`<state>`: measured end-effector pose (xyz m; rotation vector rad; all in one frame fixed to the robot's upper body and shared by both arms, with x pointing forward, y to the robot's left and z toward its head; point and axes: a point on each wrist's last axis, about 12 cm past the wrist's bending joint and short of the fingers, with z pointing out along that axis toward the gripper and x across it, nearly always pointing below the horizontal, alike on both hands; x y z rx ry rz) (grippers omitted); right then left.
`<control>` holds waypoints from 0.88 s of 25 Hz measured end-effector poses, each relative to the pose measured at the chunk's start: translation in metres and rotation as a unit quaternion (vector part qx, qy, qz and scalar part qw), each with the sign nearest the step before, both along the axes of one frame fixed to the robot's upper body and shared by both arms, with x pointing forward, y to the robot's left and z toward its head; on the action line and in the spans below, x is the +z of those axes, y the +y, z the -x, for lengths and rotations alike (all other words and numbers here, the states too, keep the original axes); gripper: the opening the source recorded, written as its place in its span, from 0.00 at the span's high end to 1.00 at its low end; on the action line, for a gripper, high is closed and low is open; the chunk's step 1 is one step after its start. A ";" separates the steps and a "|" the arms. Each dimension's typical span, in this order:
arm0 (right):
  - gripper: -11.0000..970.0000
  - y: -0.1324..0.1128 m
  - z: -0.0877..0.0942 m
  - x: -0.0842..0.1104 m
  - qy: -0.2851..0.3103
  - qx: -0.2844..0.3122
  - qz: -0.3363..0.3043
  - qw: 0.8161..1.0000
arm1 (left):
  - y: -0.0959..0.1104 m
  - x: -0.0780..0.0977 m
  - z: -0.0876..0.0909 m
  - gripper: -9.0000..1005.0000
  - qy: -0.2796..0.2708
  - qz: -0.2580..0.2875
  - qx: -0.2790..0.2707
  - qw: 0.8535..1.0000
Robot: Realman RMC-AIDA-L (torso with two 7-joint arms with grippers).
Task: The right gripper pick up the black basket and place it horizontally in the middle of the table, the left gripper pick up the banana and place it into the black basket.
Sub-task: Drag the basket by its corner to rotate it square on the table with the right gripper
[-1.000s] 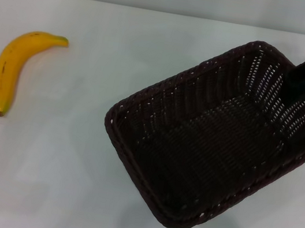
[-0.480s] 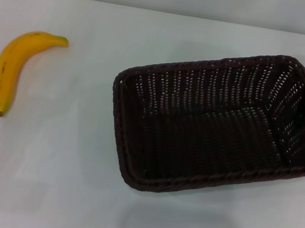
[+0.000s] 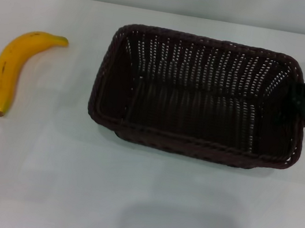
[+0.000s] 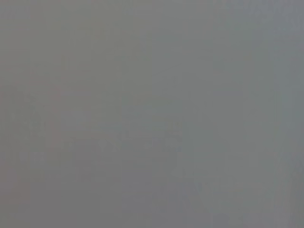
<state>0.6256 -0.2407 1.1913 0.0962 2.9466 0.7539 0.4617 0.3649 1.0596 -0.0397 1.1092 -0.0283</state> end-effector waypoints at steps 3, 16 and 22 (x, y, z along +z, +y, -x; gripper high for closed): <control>0.86 0.008 -0.001 0.004 -0.002 0.004 0.023 1.000 | 0.000 0.001 -0.003 0.12 0.000 0.000 -0.001 1.000; 0.86 0.031 0.000 0.007 -0.016 0.029 0.112 0.993 | 0.000 0.004 -0.012 0.12 0.001 -0.011 0.003 1.000; 0.86 0.046 0.001 0.013 -0.047 0.077 0.179 0.980 | 0.002 0.004 -0.016 0.12 0.010 -0.013 0.008 1.000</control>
